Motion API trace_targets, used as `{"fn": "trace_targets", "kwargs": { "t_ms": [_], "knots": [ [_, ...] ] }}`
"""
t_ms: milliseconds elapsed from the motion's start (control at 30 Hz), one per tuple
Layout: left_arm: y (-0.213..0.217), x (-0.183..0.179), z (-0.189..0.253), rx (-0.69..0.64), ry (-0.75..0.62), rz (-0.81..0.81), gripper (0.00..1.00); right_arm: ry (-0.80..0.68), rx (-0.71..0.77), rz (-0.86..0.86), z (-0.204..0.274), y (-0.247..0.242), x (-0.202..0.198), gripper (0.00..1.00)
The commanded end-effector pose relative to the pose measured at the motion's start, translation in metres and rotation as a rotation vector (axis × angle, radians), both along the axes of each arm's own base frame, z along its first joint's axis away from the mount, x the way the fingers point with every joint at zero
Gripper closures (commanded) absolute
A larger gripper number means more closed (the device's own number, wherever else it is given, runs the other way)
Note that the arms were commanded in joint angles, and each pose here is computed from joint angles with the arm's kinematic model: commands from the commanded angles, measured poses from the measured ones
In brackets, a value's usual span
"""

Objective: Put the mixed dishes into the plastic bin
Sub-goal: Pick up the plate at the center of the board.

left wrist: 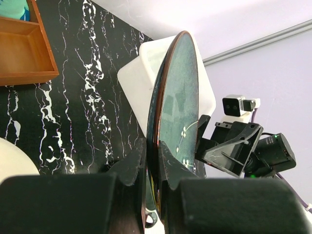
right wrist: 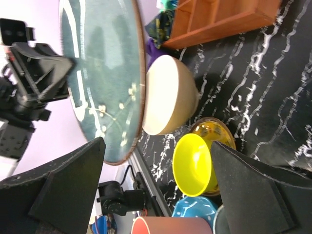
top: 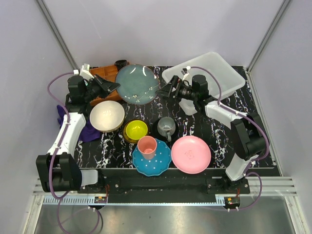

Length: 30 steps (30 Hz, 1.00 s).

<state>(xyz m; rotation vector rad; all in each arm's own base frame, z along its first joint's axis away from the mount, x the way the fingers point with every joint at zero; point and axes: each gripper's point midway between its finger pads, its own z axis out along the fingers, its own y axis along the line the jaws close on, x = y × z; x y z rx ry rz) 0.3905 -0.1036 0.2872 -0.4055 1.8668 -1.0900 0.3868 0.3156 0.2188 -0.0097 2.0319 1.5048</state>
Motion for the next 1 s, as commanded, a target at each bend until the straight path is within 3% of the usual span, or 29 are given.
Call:
{"fn": "trace_targets", "kwargs": {
  "t_ms": [0, 267, 433, 667, 800, 967],
  "knots": [
    [-0.011, -0.014, 0.068, -0.052, -0.225, -0.063, 1.0, -0.097, 0.089, 0.036, 0.04, 0.007, 0.002, 0.0],
    [-0.012, -0.018, 0.069, -0.065, -0.225, -0.076, 1.0, -0.096, 0.117, 0.08, 0.042, 0.019, 0.017, 0.02],
    [-0.013, -0.021, 0.073, -0.07, -0.232, -0.077, 1.0, -0.092, 0.142, 0.101, 0.045, 0.026, 0.028, 0.13],
    [-0.014, -0.024, 0.072, -0.079, -0.229, -0.084, 1.0, -0.096, 0.148, 0.124, 0.047, 0.03, 0.031, 0.34],
    [-0.015, -0.026, 0.071, -0.081, -0.227, -0.089, 1.0, -0.1, 0.154, 0.13, 0.051, 0.03, 0.03, 0.57],
    [-0.016, -0.028, 0.07, -0.083, -0.225, -0.094, 1.0, -0.101, 0.162, 0.136, 0.056, 0.03, 0.027, 0.76]
  ]
}}
